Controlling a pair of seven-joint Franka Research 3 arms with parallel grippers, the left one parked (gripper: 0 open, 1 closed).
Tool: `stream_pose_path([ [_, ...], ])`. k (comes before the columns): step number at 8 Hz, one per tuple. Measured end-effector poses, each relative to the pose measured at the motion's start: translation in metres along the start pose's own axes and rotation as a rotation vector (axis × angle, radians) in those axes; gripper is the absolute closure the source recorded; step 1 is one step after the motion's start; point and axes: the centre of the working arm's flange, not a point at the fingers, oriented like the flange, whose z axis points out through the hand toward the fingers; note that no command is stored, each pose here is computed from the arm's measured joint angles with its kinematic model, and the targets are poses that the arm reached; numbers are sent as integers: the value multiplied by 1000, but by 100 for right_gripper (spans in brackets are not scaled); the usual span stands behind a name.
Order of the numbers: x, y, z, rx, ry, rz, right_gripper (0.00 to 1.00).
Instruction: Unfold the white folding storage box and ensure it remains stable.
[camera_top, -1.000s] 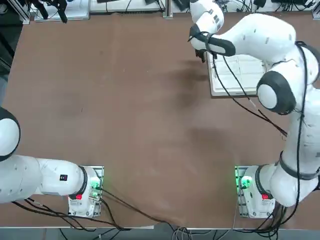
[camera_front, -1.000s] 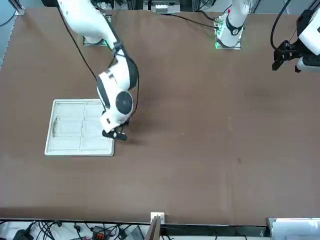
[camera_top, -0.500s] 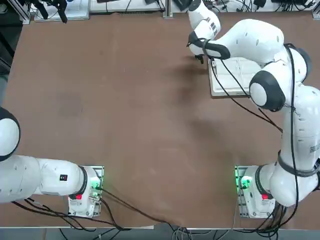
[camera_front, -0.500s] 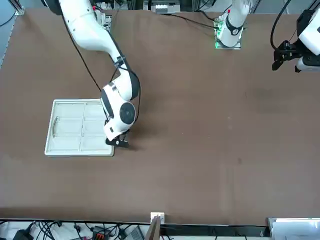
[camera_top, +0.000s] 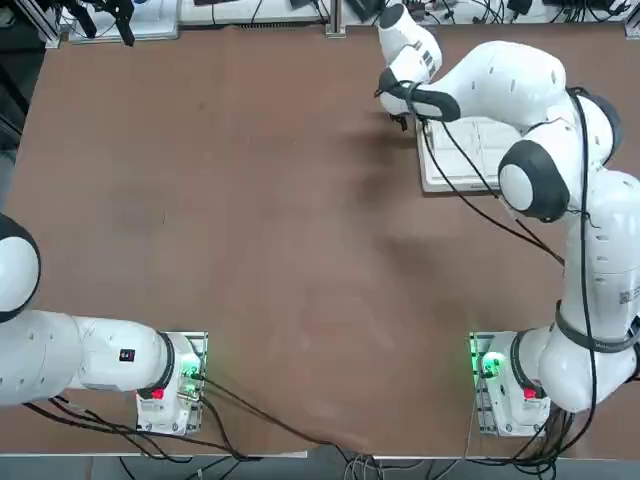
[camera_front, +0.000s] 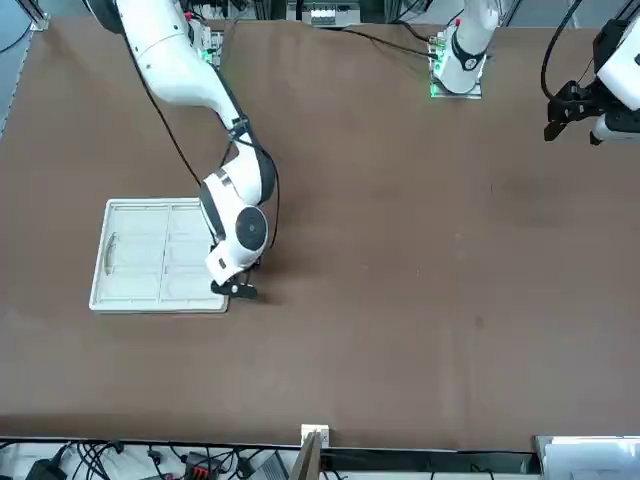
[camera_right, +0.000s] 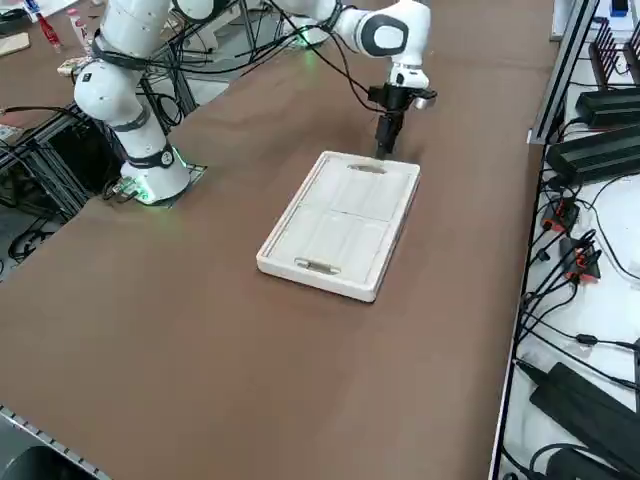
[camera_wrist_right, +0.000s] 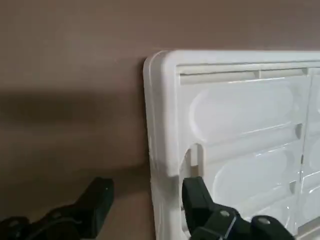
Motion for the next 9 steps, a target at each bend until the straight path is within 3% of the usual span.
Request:
stream_pose_path([
  [4,-6,4,5,-79,-26,-19,19],
  [9,-8,5,8,-101,-27,-26,22],
])
